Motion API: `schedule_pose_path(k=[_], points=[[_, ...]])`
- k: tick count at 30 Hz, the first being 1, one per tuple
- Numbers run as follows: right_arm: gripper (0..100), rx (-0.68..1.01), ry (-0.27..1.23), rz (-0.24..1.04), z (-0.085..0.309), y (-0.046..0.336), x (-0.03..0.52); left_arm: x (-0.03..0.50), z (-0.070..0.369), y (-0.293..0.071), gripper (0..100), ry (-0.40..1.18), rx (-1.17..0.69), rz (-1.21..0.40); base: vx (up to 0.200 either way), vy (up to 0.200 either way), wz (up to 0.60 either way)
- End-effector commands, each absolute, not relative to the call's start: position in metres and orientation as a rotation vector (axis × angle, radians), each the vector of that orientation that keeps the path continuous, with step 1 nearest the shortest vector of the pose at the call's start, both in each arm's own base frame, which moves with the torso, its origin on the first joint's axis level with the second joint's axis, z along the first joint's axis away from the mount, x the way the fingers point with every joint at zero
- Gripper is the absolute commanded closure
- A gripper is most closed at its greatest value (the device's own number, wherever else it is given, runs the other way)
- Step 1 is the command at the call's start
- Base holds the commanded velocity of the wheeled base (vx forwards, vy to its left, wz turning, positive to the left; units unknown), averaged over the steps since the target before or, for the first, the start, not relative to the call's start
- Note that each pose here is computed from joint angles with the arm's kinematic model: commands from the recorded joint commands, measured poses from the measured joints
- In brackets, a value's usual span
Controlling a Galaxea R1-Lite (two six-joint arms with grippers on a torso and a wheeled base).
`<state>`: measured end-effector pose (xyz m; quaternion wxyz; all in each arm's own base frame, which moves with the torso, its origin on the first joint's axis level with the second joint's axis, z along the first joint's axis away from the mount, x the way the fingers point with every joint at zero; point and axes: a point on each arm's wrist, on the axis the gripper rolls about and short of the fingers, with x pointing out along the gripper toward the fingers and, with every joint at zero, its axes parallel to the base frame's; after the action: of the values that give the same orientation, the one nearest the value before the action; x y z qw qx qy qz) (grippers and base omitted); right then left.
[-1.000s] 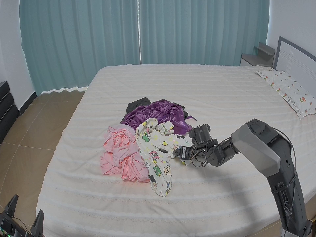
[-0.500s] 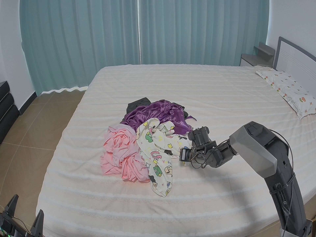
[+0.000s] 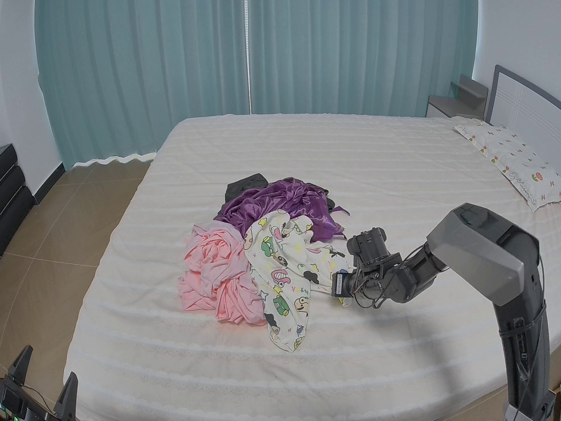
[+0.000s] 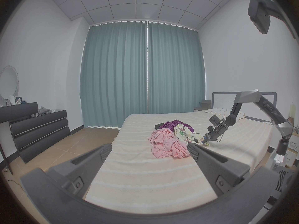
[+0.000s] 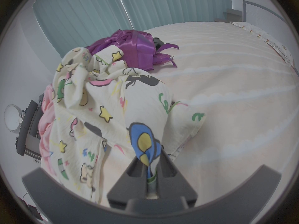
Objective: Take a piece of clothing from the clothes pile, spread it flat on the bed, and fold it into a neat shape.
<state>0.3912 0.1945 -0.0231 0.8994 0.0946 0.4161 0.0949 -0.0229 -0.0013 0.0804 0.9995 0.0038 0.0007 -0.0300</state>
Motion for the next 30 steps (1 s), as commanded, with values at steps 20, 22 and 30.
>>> schedule_pose_path(k=[20,22,30], points=[[100,0.375,0.292,0.513,0.144,0.137,0.195,-0.023,0.076,-0.001,0,-0.009,0.092,-0.064,0.000,0.000,0.00],[100,0.409,0.198,0.579,0.167,0.143,0.188,-0.023,0.076,-0.001,0,-0.009,0.092,-0.066,0.000,0.000,0.00],[100,0.469,0.031,0.676,0.216,0.165,0.191,-0.035,0.159,-0.002,0,-0.189,-0.067,-0.079,0.000,0.000,0.00]])
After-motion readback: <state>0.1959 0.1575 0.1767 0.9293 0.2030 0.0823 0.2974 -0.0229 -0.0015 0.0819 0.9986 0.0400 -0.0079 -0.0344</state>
